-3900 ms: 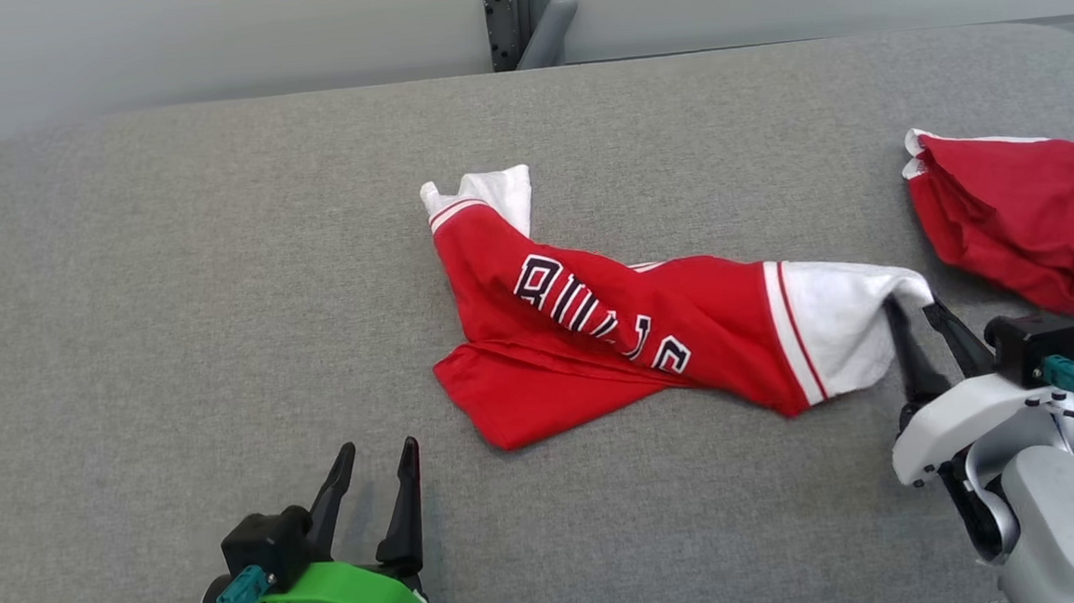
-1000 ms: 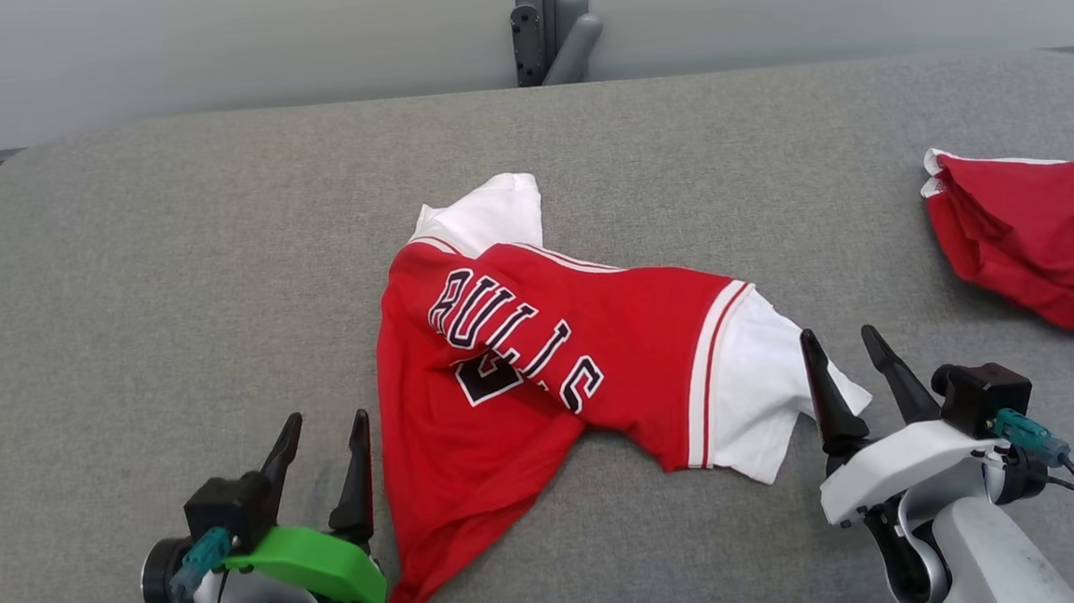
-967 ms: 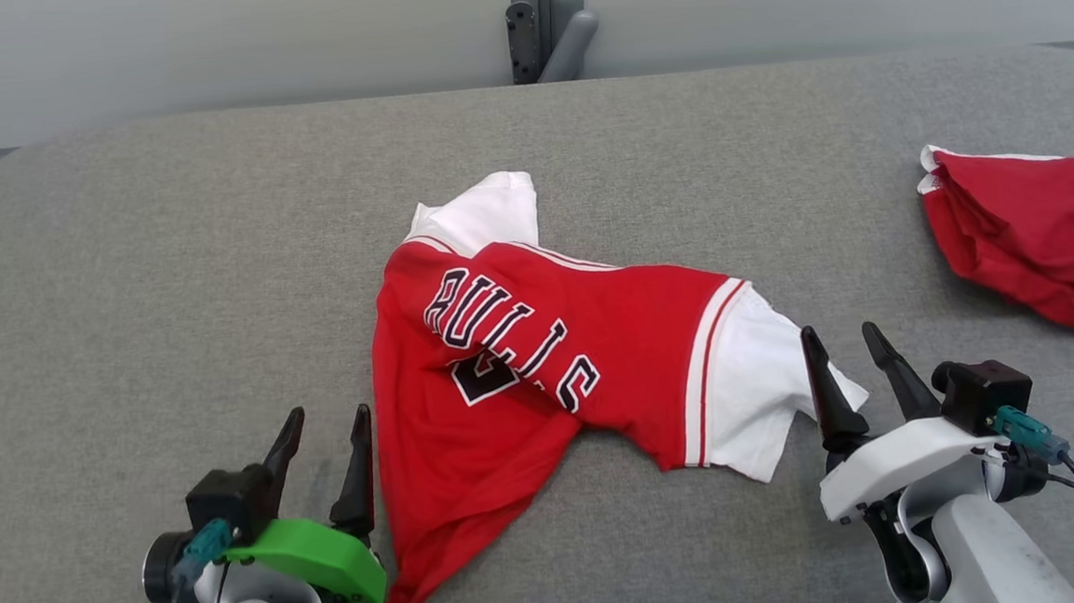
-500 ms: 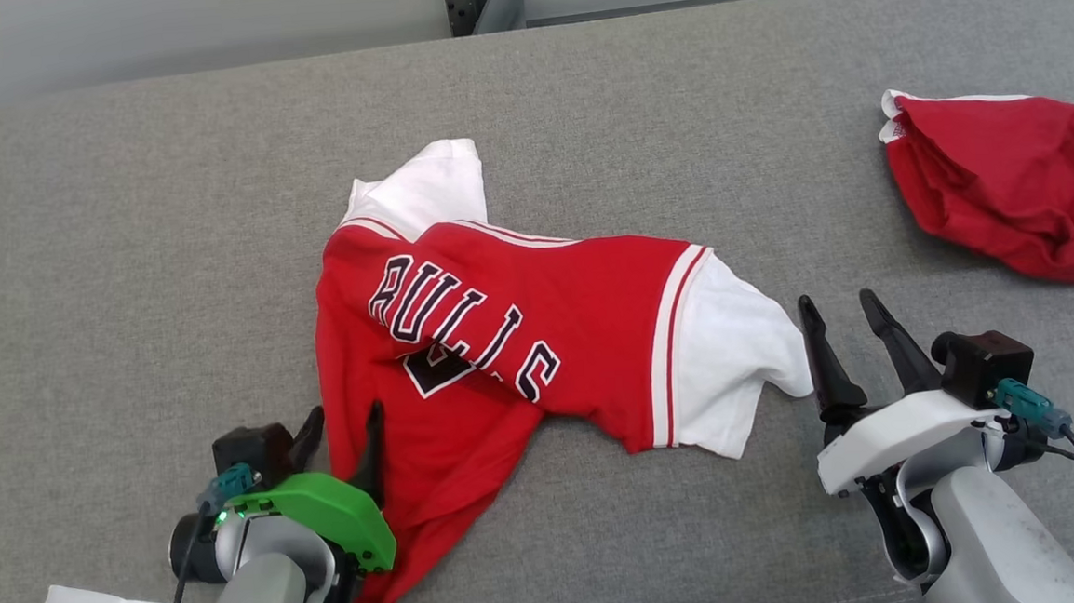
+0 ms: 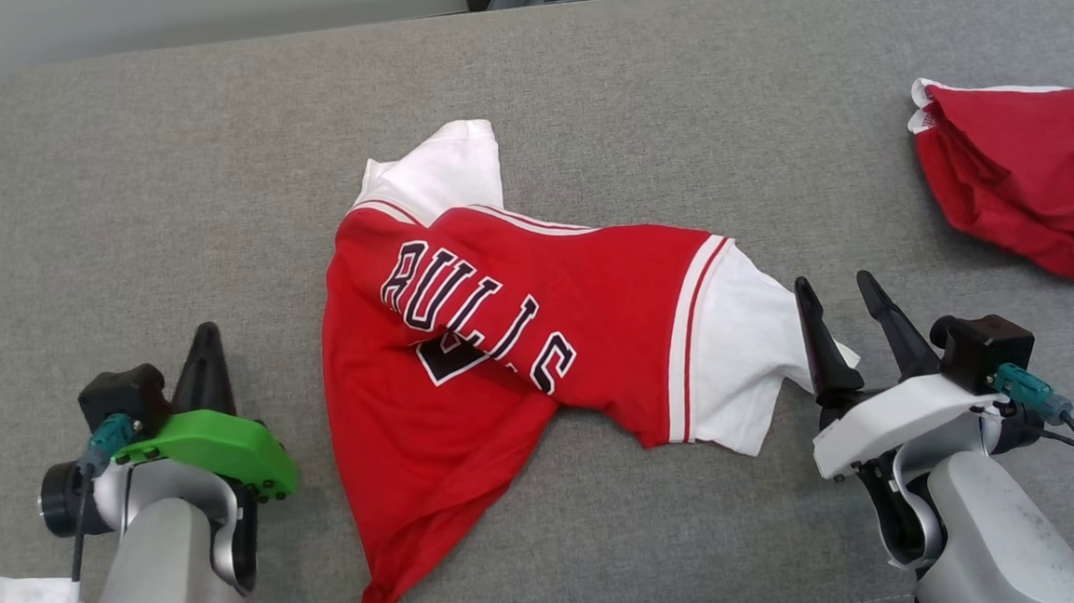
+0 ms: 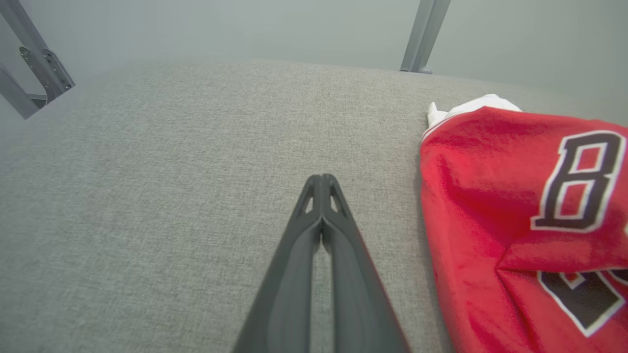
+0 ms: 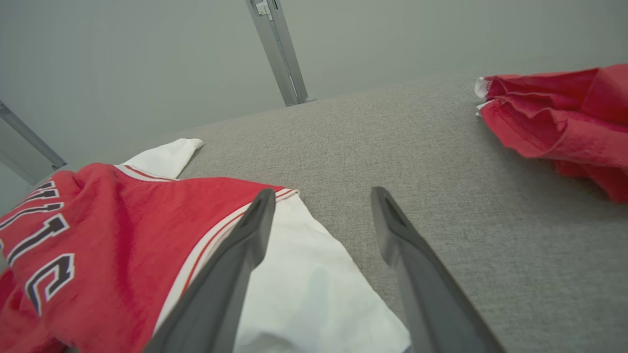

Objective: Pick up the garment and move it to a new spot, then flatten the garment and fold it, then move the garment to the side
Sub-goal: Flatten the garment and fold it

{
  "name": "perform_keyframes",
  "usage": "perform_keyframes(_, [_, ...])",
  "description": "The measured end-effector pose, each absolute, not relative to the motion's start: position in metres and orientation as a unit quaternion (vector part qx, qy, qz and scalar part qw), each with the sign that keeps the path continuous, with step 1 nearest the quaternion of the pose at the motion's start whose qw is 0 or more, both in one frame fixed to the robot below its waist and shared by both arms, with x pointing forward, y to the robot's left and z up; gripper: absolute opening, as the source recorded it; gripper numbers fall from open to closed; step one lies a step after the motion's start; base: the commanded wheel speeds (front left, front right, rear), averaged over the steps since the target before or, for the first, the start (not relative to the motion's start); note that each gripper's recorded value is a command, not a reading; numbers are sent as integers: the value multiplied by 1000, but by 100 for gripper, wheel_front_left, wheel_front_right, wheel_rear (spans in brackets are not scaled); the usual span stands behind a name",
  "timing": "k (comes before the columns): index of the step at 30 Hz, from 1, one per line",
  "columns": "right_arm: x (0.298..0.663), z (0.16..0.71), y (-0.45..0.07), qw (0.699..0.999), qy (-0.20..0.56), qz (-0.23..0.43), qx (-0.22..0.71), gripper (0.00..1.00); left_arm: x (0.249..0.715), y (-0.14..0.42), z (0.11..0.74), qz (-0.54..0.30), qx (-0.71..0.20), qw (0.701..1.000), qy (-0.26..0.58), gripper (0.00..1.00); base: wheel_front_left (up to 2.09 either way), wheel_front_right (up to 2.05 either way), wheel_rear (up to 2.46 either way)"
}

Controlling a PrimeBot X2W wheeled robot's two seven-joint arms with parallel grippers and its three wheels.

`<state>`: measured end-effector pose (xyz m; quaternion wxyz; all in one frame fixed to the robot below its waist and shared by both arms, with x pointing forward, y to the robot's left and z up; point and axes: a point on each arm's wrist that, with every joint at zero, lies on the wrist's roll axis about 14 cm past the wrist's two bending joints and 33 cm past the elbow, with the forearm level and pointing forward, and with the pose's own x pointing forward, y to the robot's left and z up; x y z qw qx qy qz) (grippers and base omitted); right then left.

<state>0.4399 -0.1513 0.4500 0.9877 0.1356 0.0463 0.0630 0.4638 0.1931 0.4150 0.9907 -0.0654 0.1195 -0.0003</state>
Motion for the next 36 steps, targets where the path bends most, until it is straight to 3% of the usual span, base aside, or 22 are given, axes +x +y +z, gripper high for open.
perform_keyframes(8, [443,451,-141,987,46,76,137,100,453,156,406,-46,-102,985,133,0,0,0,0])
perform_keyframes(9, [443,452,-141,987,46,77,137,100,451,150,403,-52,-108,983,138,44,0,0,0])
perform_keyframes(10, [442,452,-141,986,46,77,137,100,447,144,398,-59,-112,981,147,100,0,0,0])
perform_keyframes(18, [437,451,-150,987,47,66,135,100,436,115,373,-96,-107,969,200,99,0,0,0])
perform_keyframes(19, [436,451,-151,988,47,64,135,100,437,112,373,-99,-107,969,201,27,0,0,0])
perform_keyframes(20, [436,451,-154,988,47,62,135,100,438,110,373,-101,-107,968,202,0,0,0,0])
perform_keyframes(27, [433,452,-159,988,46,55,135,100,446,135,378,-70,-87,975,193,0,0,0,0])
perform_keyframes(34, [437,456,-149,987,41,67,138,100,473,193,433,7,-46,994,97,0,0,0,0])
perform_keyframes(35, [438,456,-146,987,41,71,137,100,472,196,433,10,-42,994,97,18,0,0,0])
perform_keyframes(36, [438,456,-143,987,41,76,136,100,468,196,429,8,-38,994,103,100,0,0,0])
